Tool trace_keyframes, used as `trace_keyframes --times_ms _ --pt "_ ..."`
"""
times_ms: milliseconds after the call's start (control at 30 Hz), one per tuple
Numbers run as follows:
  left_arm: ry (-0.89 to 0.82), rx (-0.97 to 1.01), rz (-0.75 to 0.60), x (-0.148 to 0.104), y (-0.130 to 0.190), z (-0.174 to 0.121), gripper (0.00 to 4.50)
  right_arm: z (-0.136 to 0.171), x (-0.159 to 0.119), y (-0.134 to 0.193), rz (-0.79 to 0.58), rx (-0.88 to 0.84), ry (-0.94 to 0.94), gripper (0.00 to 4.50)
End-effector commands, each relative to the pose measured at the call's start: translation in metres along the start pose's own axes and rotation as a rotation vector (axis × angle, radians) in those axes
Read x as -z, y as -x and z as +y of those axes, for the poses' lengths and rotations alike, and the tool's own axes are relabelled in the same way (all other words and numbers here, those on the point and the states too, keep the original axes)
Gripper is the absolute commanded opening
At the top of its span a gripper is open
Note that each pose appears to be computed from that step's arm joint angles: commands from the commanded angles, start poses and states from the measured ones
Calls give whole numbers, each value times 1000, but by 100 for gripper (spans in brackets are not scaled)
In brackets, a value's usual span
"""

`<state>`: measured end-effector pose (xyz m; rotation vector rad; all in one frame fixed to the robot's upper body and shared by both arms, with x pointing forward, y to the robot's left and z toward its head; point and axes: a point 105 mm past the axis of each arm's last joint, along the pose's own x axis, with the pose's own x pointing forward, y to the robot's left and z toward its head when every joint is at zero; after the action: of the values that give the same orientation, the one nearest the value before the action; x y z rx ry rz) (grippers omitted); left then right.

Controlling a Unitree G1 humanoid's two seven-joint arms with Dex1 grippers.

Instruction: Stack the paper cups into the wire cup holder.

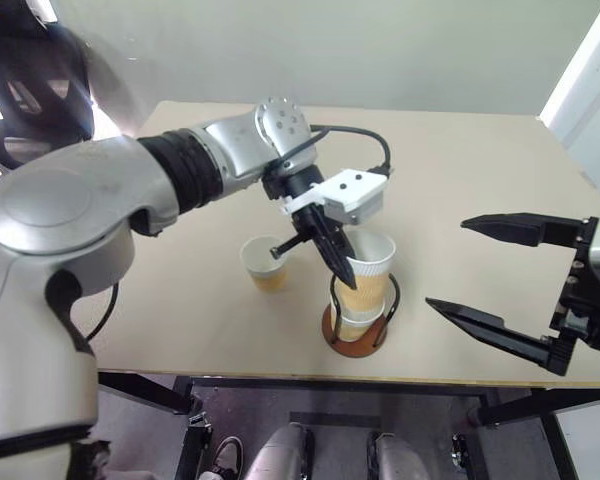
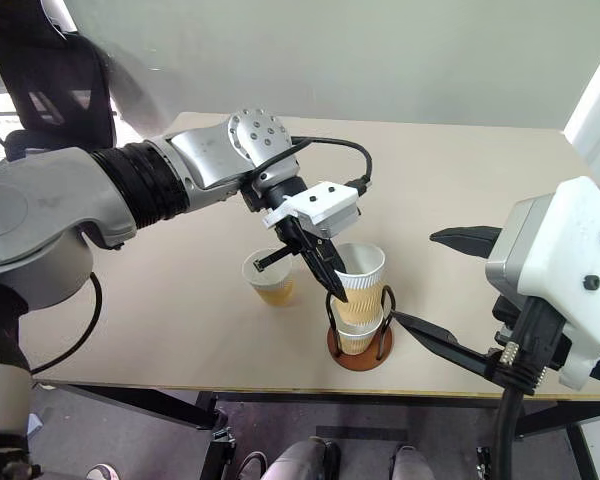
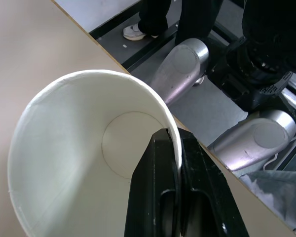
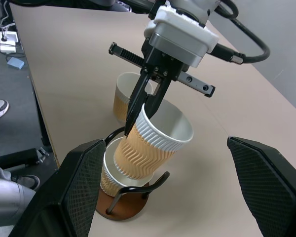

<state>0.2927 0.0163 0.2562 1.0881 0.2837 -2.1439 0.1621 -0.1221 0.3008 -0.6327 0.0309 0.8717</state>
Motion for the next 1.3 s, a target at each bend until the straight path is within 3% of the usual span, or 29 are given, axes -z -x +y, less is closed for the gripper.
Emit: trace_keyframes --times_ms 33,700,1067,1300 --pt "-40 22 38 -5 6 -2 3 -3 -8 3 -27 38 36 409" --pt "-92 50 107 5 0 2 3 -2 -4 4 -5 53 22 409" --pt "-104 22 86 5 2 5 394 -4 -3 4 -1 59 20 409" --pt "-65 -255 -35 -12 44 31 394 -8 -2 5 6 56 21 409"
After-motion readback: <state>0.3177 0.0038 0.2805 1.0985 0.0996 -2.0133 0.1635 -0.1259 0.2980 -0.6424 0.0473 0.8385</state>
